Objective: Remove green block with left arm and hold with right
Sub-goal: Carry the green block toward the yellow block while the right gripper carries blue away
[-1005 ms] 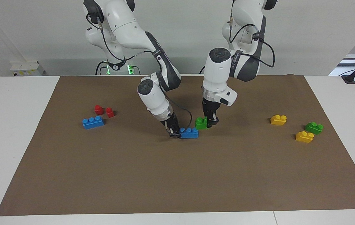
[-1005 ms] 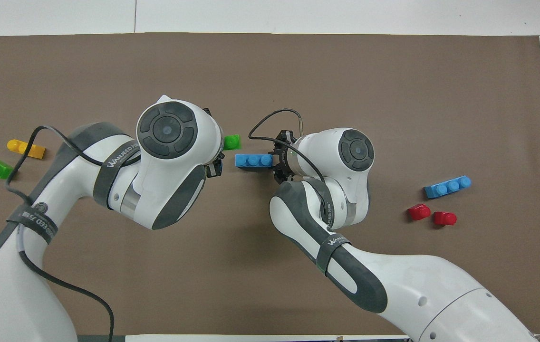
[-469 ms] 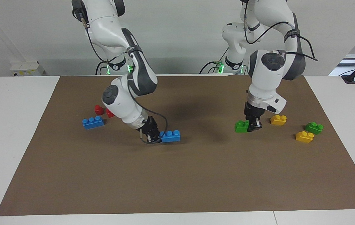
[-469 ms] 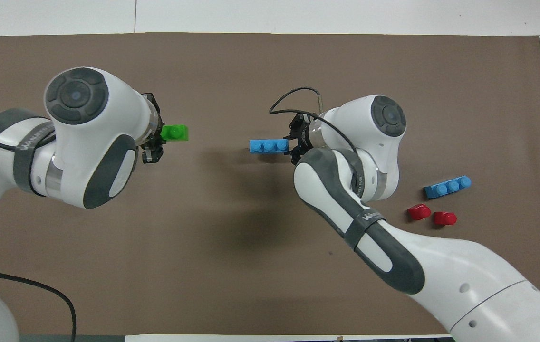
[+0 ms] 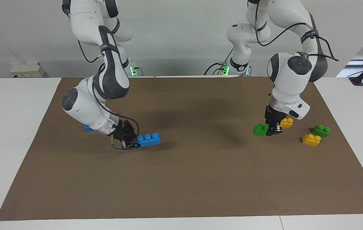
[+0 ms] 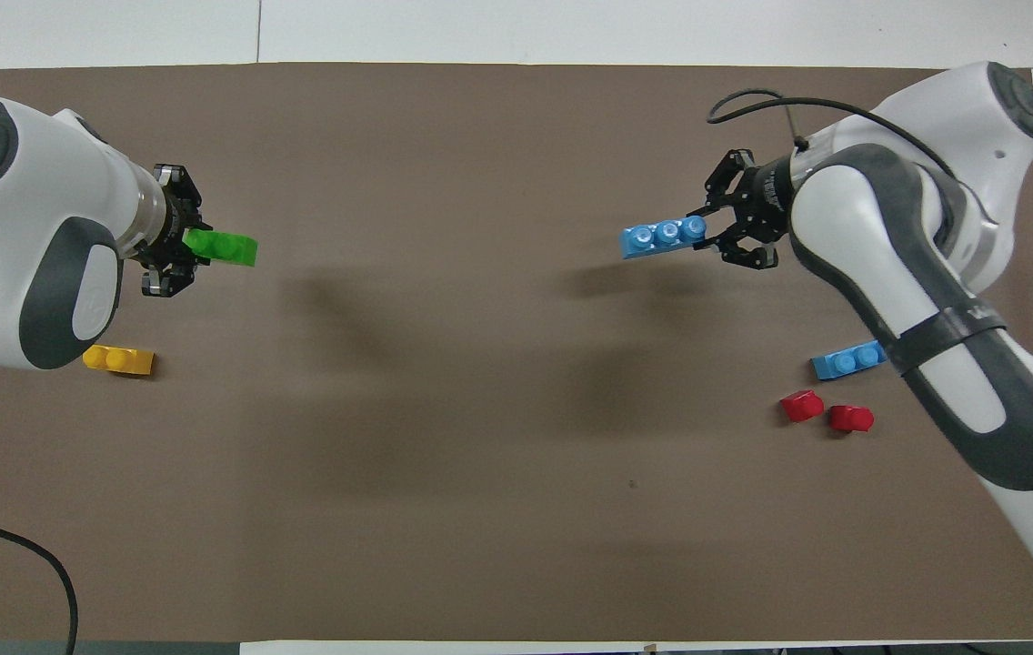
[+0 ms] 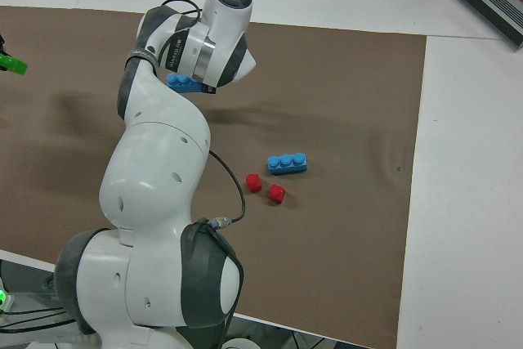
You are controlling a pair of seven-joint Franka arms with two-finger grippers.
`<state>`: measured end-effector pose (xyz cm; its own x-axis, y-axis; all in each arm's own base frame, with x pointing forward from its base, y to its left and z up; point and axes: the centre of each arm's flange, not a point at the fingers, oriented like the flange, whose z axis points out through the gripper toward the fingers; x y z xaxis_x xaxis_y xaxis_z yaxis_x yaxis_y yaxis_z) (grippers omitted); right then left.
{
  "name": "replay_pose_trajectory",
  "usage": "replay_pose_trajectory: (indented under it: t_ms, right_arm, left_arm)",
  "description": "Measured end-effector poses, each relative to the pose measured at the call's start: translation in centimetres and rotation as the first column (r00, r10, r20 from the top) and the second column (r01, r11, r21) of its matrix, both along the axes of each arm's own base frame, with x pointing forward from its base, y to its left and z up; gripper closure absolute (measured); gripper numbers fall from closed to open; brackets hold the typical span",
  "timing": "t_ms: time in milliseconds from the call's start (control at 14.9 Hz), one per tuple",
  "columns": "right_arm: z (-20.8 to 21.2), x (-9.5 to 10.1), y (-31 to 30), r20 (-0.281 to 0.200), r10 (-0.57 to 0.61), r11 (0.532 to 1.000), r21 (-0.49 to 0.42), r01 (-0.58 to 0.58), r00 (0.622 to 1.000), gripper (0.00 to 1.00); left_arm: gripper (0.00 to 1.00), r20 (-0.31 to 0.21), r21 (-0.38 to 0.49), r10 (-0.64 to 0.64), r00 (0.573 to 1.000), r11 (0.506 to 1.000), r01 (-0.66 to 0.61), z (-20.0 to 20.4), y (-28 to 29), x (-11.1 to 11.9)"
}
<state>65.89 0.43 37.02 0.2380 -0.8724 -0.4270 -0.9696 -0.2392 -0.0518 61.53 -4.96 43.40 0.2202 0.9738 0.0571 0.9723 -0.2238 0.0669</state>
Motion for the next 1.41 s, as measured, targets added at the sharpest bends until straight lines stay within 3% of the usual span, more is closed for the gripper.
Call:
replay_pose_trajectory:
  t_ms: [268, 804, 1407]
  right_arm:
    - [-2.3, -1.5, -5.3, -0.015, 0.025, 1.000, -0.010, -0.026, 1.000, 0.66]
    - [-7.9, -4.1, -6.7, -0.045, -0.033, 0.999, -0.040, 0.031, 0.998, 0.66]
    - [-8.3, -4.9, -6.9, -0.043, -0.046, 0.998, -0.048, 0.044, 0.998, 0.65]
  left_arm:
    - [0.65, 0.025, 0.004, -0.054, 0.998, 0.999, 0.054, -2.4, 4.2, -0.1]
    - [0.65, 0.052, 0.002, -0.125, 0.991, 0.992, 0.125, -9.4, 7.4, 1.1]
    - [0.65, 0.068, 0.000, -0.118, 0.991, 0.993, 0.119, -11.9, 9.2, 1.6]
